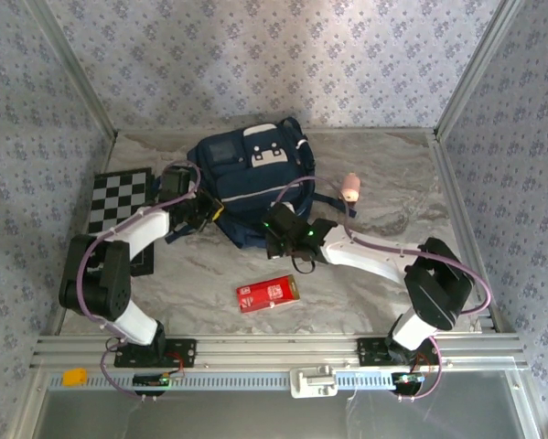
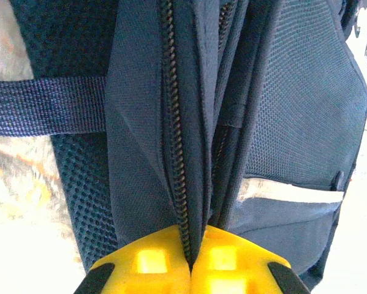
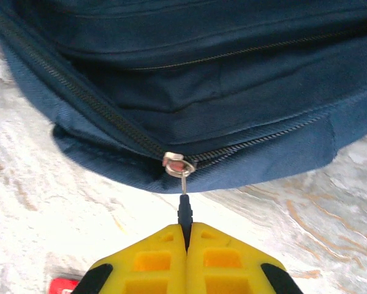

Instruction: Pack the student bag

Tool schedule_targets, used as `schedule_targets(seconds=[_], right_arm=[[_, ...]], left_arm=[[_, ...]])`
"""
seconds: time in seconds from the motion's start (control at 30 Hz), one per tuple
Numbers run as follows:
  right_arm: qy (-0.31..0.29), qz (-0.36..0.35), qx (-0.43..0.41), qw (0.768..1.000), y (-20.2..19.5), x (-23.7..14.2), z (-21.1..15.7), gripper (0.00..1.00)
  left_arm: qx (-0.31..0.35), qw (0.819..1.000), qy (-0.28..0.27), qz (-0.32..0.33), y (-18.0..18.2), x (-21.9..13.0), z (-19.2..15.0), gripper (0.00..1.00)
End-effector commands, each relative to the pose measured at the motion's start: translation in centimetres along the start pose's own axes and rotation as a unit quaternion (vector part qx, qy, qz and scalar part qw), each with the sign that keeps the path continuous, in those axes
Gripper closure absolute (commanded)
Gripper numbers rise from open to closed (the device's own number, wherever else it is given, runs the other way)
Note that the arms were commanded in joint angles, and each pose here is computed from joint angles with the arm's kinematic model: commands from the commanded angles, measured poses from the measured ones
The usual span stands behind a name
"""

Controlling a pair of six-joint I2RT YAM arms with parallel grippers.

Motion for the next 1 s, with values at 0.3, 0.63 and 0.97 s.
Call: schedule_targets(seconds=[0.3, 0.63, 0.97], right_arm=[[0.001, 0.084, -0.021, 0.996, 4.1, 2.4, 2.0, 1.00], [0.003, 0.062, -0.014, 0.998, 3.6, 2.7, 0.9, 1.00], [-0.010, 0.054, -0.010, 0.998, 3.8, 3.1, 1.4, 1.00]], left_arm=[[0.053, 0.997, -0.018, -0.061, -2.2, -5.1, 0.3, 0.55], [-0.057, 0.996, -0.022, -0.067, -0.1, -4.6, -6.0, 0.29], [-0.105, 0.994, -0.024, -0.015, 1.0, -0.7, -7.7, 0.35]])
Point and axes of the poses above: each hand's point on the last joint's axis, 136 mm out from that joint toward the fingers, its own x axis out along the fingers, its own y axis along the line the jaws close on, z = x × y, the point moved 8 cm from there along -x, back along the fingers, and after that the axes turned 10 degrees about -x, right-handed, at the moved point
